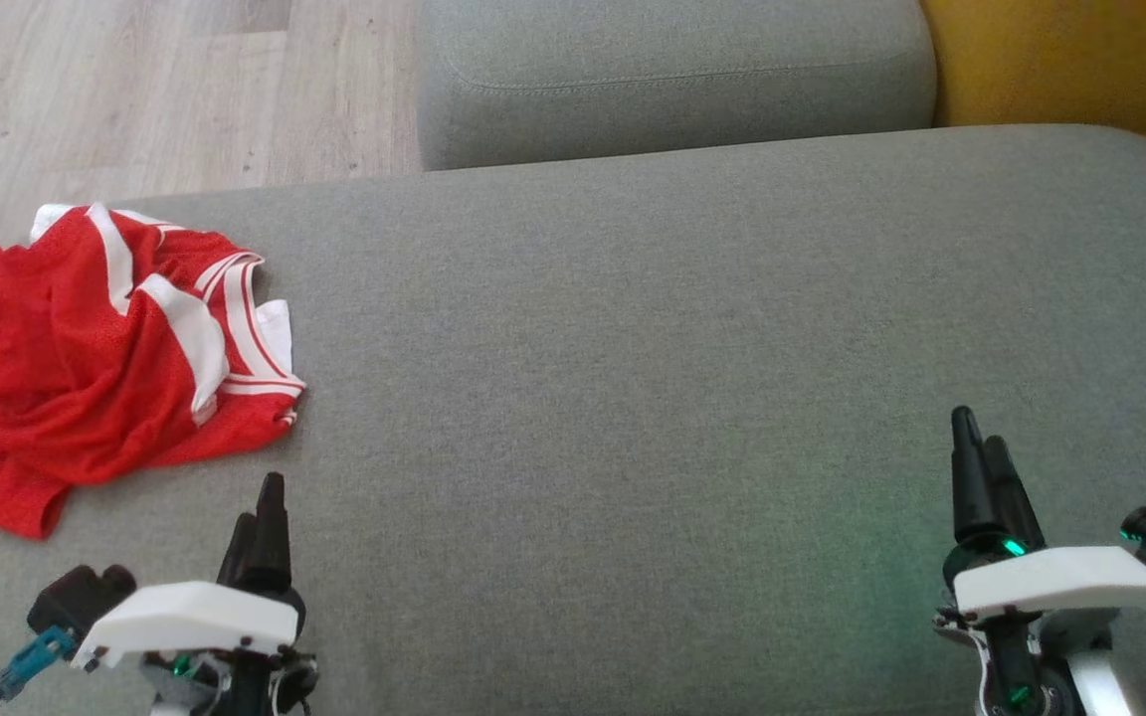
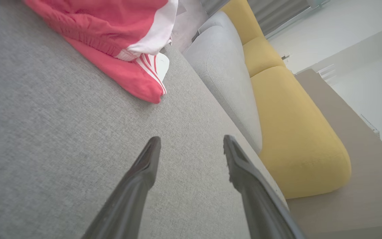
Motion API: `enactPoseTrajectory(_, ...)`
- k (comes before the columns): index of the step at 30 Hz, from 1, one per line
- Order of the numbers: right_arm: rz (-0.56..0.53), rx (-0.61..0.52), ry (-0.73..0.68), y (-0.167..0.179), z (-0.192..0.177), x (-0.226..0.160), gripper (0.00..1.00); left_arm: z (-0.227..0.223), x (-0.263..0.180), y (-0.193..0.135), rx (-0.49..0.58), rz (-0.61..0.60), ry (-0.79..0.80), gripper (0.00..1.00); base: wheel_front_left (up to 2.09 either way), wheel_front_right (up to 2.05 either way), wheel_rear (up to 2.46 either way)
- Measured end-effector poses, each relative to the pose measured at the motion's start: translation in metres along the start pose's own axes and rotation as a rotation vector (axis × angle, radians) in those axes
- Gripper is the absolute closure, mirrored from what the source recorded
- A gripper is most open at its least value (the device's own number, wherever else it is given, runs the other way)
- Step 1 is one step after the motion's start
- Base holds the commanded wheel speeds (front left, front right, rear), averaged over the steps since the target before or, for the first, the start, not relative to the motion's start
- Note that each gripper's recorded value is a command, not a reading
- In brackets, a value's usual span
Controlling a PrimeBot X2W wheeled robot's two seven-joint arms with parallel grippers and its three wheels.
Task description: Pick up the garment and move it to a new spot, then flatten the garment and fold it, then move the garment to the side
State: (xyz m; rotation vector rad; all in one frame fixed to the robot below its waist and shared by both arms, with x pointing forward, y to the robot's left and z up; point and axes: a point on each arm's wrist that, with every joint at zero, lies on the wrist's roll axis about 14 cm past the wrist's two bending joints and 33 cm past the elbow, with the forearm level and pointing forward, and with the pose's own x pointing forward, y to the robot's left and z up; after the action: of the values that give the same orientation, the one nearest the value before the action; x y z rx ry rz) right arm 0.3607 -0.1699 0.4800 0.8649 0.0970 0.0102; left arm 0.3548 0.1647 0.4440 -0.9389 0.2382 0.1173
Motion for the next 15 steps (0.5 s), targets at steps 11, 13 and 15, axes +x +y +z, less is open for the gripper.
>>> enactPoseTrajectory(11, 0.020, -0.136, 0.011, 0.0040, -0.0072, -0.0039, 0.00, 0.0021, -0.0042, -0.0010, 0.184, -0.005, -0.023, 0.00, 0.00, 0.00, 0.00)
enactPoseTrajectory(13, 0.027, -0.160, 0.010, 0.0057, -0.0079, -0.0040, 0.00, 0.0034, -0.0044, -0.0005, 0.215, -0.003, -0.028, 0.00, 0.00, 0.00, 0.00)
enactPoseTrajectory(15, 0.032, -0.186, 0.012, 0.0068, -0.0087, -0.0040, 0.00, 0.0039, -0.0046, -0.0011, 0.243, -0.006, -0.035, 0.00, 0.00, 0.00, 0.00)
